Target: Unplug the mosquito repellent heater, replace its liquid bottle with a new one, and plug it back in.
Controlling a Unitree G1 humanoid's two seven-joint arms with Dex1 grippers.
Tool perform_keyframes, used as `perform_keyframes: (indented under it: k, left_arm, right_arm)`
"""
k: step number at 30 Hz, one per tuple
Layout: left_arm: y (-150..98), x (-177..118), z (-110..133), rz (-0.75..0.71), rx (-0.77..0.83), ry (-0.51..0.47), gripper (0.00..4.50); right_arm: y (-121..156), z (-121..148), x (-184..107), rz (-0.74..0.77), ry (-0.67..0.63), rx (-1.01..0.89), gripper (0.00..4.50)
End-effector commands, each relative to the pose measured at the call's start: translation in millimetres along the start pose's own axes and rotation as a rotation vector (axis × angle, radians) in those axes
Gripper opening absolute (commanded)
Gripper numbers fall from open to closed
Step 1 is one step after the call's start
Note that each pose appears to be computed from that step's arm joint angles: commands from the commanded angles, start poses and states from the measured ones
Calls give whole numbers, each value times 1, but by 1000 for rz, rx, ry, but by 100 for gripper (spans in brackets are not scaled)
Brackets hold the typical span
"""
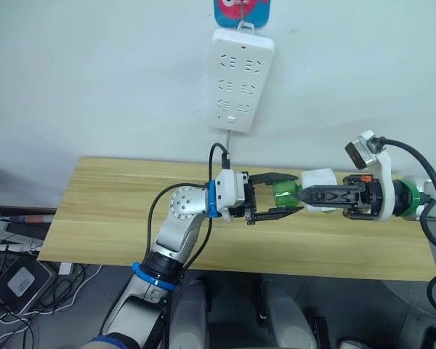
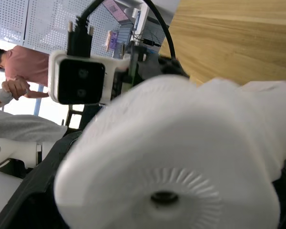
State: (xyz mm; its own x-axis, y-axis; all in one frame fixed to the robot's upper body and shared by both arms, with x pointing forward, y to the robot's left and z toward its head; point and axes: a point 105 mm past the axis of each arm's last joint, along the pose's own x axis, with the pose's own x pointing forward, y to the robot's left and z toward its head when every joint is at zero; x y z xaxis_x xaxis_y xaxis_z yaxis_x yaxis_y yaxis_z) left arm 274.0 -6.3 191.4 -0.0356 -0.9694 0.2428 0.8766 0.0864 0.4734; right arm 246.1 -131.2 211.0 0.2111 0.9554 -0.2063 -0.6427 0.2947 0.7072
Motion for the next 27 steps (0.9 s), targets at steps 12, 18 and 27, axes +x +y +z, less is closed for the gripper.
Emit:
perform_keyframes:
  k: [12, 18, 27]
  left_arm:
    - [10, 3, 15, 31, 52, -45, 225]
    - [12, 0, 15, 22, 54, -37, 225]
    - [7, -2, 17, -6, 37, -34, 225]
  right_arm:
    - [21, -56, -21, -90, 176, -53, 447]
    - [-30, -7, -65, -356, -44, -112, 326]
    - [-54, 51, -73, -415, -159, -281, 2]
